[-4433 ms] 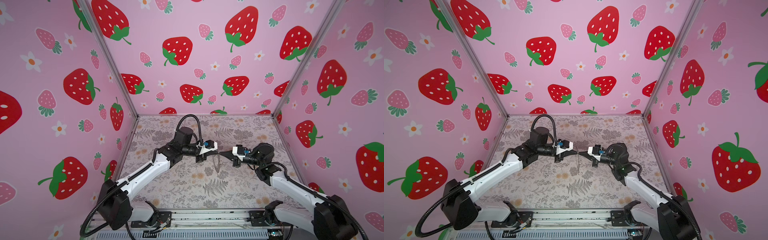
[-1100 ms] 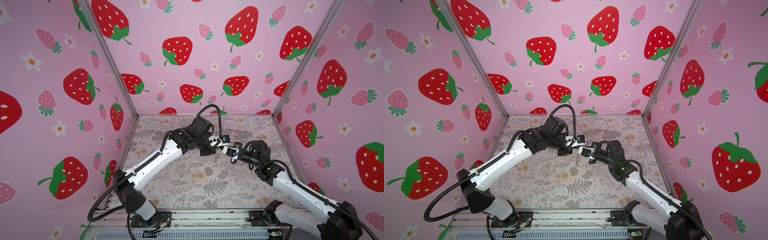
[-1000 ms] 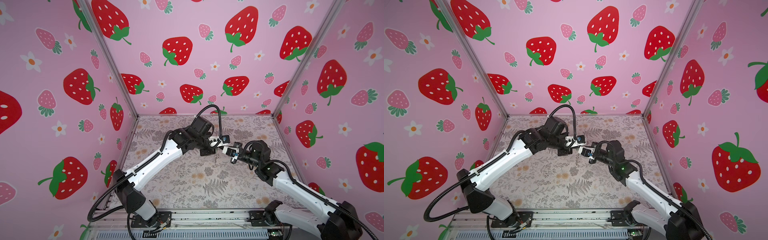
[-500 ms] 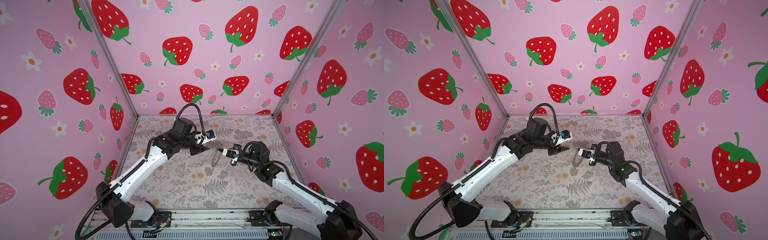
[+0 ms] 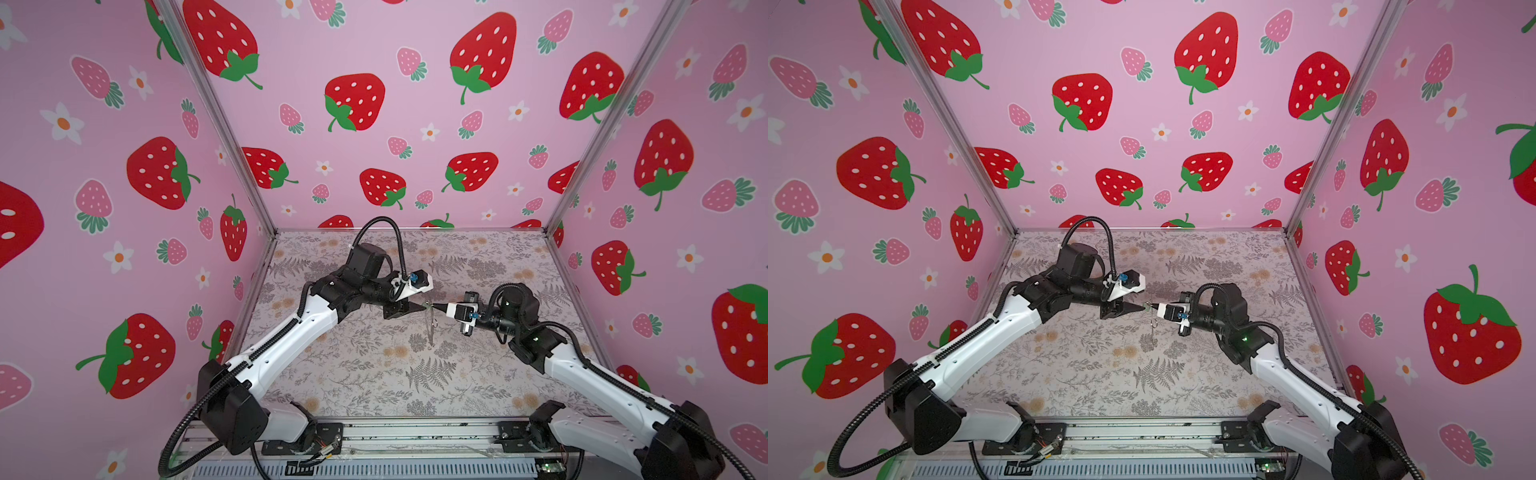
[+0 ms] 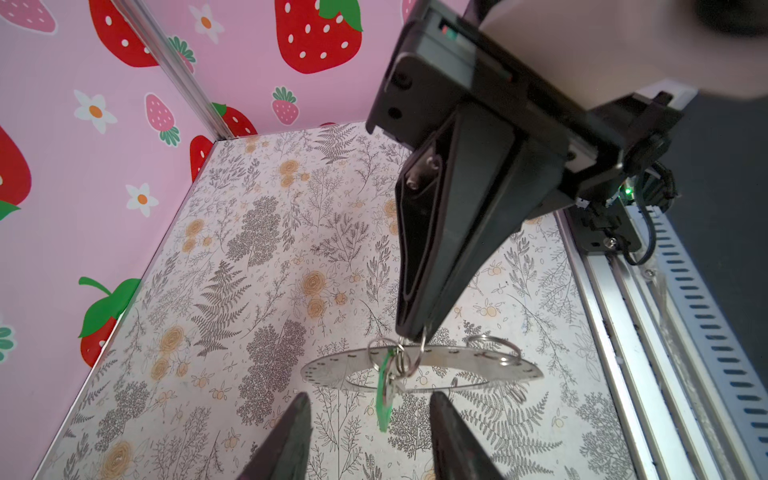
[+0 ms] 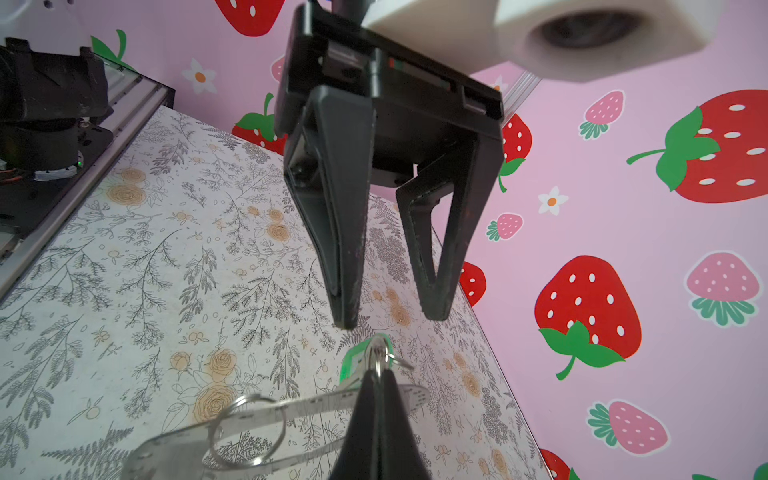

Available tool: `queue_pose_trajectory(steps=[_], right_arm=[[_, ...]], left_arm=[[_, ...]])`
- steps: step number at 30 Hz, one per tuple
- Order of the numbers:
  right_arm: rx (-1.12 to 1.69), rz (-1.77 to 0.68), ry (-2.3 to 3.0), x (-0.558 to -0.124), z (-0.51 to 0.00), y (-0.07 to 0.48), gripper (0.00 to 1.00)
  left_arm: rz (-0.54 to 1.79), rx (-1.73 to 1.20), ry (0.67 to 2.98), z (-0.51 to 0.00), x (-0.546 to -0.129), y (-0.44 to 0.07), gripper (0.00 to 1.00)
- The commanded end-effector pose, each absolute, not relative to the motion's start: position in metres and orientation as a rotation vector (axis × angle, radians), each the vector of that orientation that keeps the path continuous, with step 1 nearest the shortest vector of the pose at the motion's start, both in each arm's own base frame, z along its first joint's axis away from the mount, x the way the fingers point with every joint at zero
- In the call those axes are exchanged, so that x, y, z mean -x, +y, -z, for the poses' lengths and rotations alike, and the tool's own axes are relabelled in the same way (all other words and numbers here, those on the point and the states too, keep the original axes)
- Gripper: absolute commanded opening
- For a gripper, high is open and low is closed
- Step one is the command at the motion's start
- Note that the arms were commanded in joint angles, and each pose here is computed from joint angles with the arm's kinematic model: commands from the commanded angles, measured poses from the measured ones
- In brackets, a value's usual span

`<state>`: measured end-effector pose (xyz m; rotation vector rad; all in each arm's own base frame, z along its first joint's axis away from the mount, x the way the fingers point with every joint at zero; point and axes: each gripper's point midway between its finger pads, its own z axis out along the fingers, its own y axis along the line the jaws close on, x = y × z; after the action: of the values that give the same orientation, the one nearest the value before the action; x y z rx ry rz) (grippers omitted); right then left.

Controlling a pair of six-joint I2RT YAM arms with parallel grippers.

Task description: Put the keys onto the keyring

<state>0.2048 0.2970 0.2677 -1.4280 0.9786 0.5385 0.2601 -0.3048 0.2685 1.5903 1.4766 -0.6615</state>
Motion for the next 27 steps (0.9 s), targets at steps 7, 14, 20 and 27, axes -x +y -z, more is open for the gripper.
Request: queue_pose_trajectory(steps=[7, 14, 20, 27], right_arm=[[1.416, -0.556, 0.893, -0.198, -0.293, 0.299, 0.00], [1.415, -0.564, 0.882, -0.196, -0.296, 0.299, 0.00], [1.405, -0.566, 0.878, -0.194, -0.298, 0.298, 0.00], [1.405, -0.571, 0.877, -0.193, -0.298, 0.297, 0.00]], left_arm=[[0.745, -1.650, 1.424, -0.263, -0.247, -0.315, 0.26], [0.749, -1.689, 1.426, -0.254, -0.242, -0.317, 0.14], [0.743, -1.706, 1.426, -0.250, -0.239, -0.317, 0.14], [0.716, -1.721, 1.446, -0.242, -0.239, -0.316, 0.30]])
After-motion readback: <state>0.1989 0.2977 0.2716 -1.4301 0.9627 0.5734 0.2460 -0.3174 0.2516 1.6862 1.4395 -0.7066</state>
